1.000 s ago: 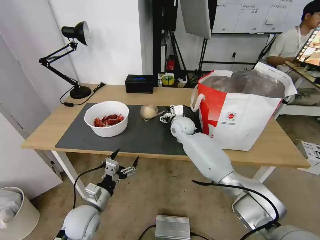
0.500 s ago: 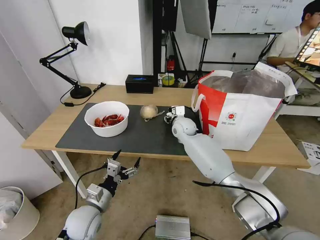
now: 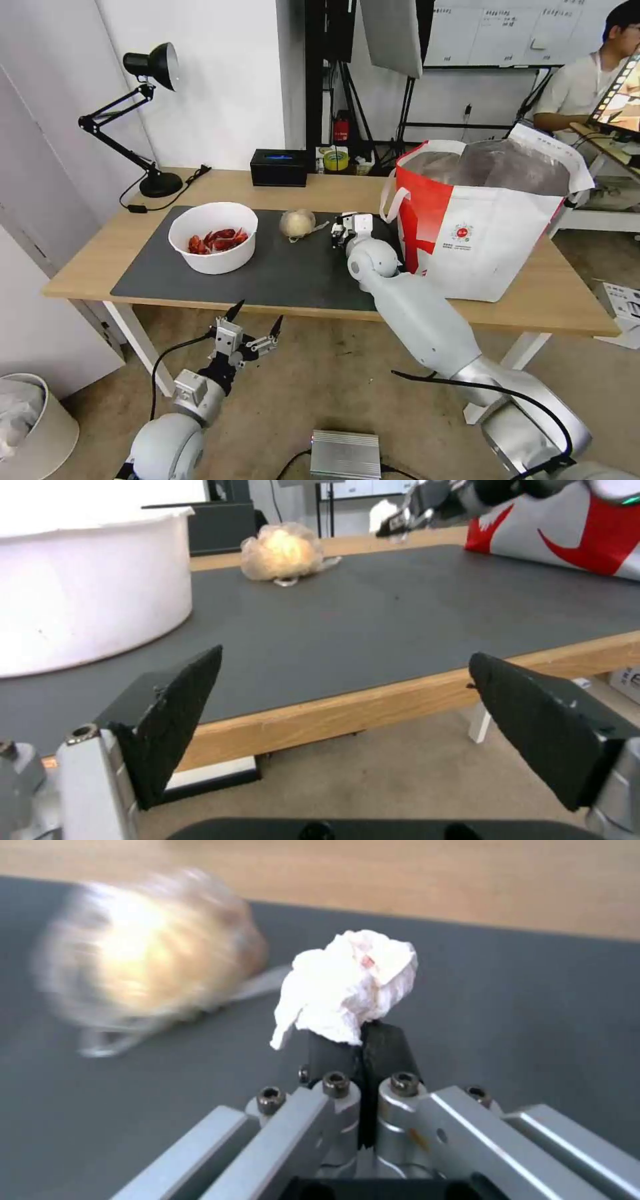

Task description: Pick up the trash from the table and place it into the takeout bag.

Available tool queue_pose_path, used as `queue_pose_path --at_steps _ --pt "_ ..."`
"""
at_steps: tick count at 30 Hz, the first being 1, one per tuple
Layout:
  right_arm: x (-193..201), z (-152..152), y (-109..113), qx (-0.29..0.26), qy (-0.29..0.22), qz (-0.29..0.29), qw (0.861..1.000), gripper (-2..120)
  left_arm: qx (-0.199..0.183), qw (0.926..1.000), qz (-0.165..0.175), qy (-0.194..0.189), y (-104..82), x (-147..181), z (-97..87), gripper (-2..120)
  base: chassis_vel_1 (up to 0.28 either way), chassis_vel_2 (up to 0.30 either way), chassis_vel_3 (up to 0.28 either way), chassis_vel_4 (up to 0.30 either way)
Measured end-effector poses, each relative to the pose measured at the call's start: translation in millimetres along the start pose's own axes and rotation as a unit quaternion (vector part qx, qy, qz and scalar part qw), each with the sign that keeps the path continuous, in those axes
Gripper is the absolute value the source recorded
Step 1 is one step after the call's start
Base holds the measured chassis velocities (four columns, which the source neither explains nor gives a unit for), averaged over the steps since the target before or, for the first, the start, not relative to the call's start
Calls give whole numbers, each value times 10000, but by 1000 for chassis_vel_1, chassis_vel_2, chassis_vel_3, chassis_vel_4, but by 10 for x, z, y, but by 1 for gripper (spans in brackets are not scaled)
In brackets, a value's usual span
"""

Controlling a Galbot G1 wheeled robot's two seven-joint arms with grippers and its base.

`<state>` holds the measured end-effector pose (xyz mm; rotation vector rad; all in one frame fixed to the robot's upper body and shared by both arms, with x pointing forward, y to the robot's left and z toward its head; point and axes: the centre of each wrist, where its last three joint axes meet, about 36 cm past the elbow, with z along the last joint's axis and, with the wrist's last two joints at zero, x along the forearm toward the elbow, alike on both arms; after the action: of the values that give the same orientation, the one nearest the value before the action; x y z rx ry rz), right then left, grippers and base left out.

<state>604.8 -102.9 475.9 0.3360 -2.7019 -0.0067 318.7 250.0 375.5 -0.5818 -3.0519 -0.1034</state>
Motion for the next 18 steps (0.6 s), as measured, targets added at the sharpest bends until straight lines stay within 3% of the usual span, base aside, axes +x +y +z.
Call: queue_pose_path --at_steps 5,8,13,16,18 --pt "267 -24 -2 15 -199 -323 9993 0 -4 10000 -12 -15 1 12 -12 100 0 0 0 0" --pt "692 -40 23 -27 -443 -866 9953 0 -14 10000 -25 -18 -5 33 -23 100 0 0 0 0" --pt "1071 -125 43 -74 -867 -1186 9891 0 -43 10000 -47 -23 -3 58 -43 100 0 0 0 0" --pt "1470 -323 -113 -64 -1390 -1201 9830 0 -72 10000 -60 -16 -28 82 -54 100 0 0 0 0" --pt "1533 -372 -171 -48 -1483 -1157 9821 0 -73 10000 -63 -16 -34 89 -59 100 0 0 0 0"
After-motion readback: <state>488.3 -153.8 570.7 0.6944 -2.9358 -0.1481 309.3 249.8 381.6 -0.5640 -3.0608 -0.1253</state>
